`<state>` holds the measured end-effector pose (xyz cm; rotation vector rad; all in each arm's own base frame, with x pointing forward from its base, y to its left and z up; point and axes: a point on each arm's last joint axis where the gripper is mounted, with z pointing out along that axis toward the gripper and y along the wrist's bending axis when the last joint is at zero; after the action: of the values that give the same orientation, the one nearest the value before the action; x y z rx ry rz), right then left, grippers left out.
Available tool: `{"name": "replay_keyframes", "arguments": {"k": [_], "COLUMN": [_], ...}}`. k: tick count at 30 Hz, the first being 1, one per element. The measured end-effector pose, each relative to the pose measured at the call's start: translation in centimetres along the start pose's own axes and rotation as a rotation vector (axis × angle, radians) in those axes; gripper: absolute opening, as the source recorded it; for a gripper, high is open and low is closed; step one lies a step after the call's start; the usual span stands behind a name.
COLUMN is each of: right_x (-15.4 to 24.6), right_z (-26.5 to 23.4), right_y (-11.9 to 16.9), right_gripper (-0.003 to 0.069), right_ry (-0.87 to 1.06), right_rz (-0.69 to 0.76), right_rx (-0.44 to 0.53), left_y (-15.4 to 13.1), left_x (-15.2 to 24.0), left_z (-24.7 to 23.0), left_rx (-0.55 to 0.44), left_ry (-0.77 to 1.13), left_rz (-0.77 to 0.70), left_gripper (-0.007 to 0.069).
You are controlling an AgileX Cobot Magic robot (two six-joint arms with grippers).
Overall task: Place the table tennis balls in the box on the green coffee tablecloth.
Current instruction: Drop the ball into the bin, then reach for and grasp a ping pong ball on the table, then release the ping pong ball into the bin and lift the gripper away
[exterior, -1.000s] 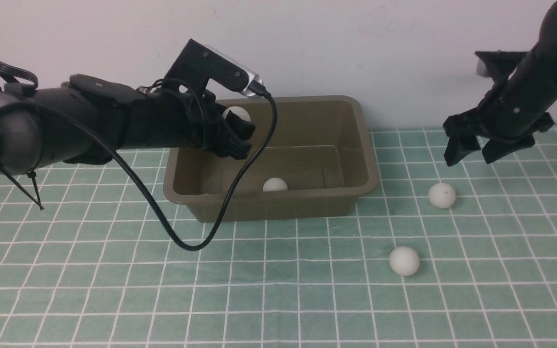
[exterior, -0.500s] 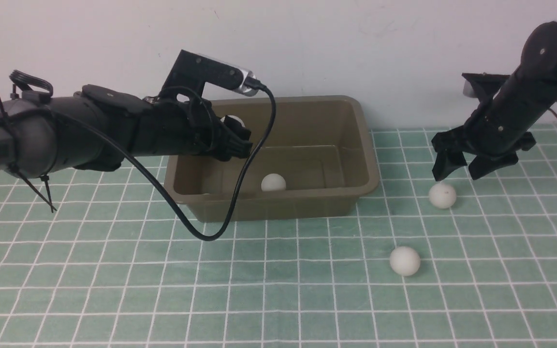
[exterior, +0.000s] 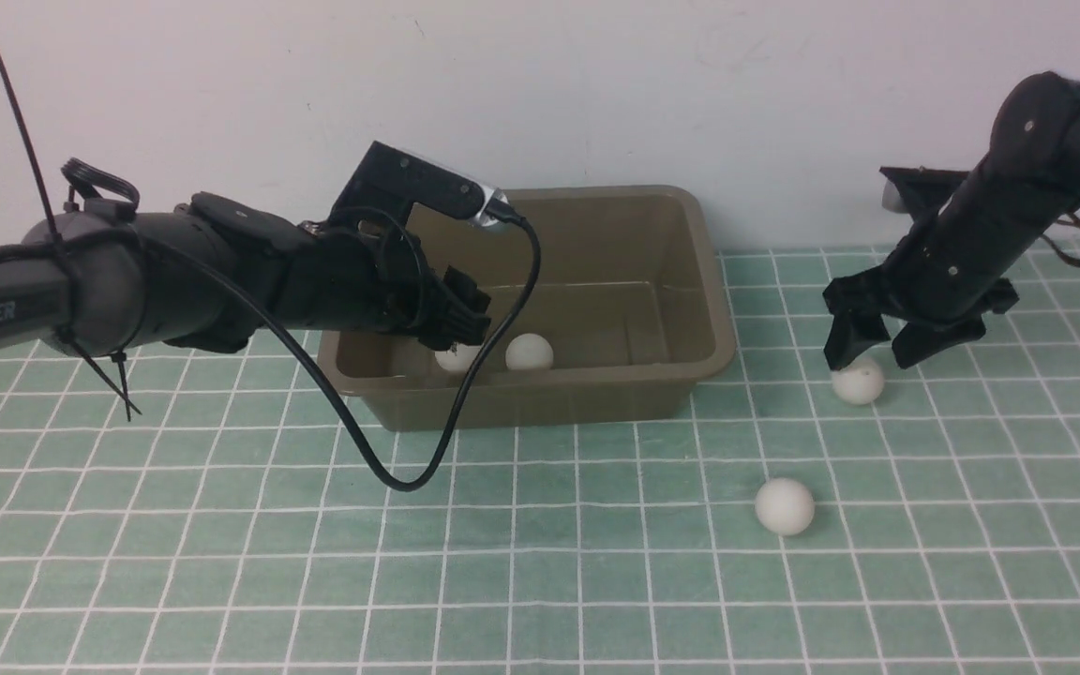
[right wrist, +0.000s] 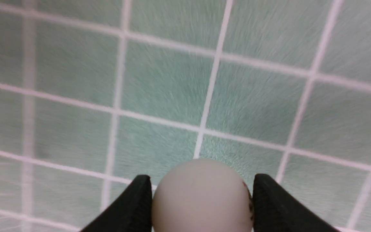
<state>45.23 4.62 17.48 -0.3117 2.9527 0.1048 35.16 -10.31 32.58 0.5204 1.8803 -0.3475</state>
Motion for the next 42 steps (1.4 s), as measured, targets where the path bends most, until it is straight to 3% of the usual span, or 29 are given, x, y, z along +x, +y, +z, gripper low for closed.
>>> {"name": "replay_keyframes", "arguments": {"k": [4, 9, 14, 19, 27, 32, 36, 42], "right_x": [-1.4, -3.2, -3.6, -4.2, -5.2, -5.3, -5.1, -2.8], "right_z": [-6.0, -11.0, -9.1, -5.9, -3.5, -3.5, -5.6, -14.2], "right_y": [0.9, 6.5, 13.4, 15.9, 16.4, 16.3, 15.8, 13.2], "right_gripper": [0.0360, 0.0360, 0.0360, 0.0360, 0.0377, 0.0501, 0.0526, 0.0528], "right_ry": [-0.143, -0.295, -0.312, -0.292, -0.298, -0.290, -0.250, -0.357], "right_rz": [-0.018, -0.154, -0.306, -0.345, -0.324, -0.333, -0.383, -0.355], "right_rx": [-0.051, -0.172, -0.171, -0.179, -0.217, -0.205, -0.140, 0.060], "left_y": [0.8, 2.9, 3.8, 3.8, 2.9, 2.1, 1.2, 0.3], "left_x": [0.5, 5.6, 8.6, 9.1, 7.7, 6.3, 5.3, 4.8], "left_z": [-3.5, -5.2, -6.5, -7.4, -10.0, -11.7, -13.3, -14.5], "left_rx": [-0.002, -0.038, 0.001, 0.053, 0.056, 0.043, 0.036, 0.055], "left_ry": [0.026, 0.224, 0.393, 0.459, 0.448, 0.396, 0.355, 0.343], "left_rz": [-0.011, -0.066, -0.163, -0.160, -0.075, -0.035, -0.002, 0.008], "left_gripper": [0.0419, 0.0419, 0.0419, 0.0419, 0.0419, 0.0419, 0.0419, 0.0419]}}
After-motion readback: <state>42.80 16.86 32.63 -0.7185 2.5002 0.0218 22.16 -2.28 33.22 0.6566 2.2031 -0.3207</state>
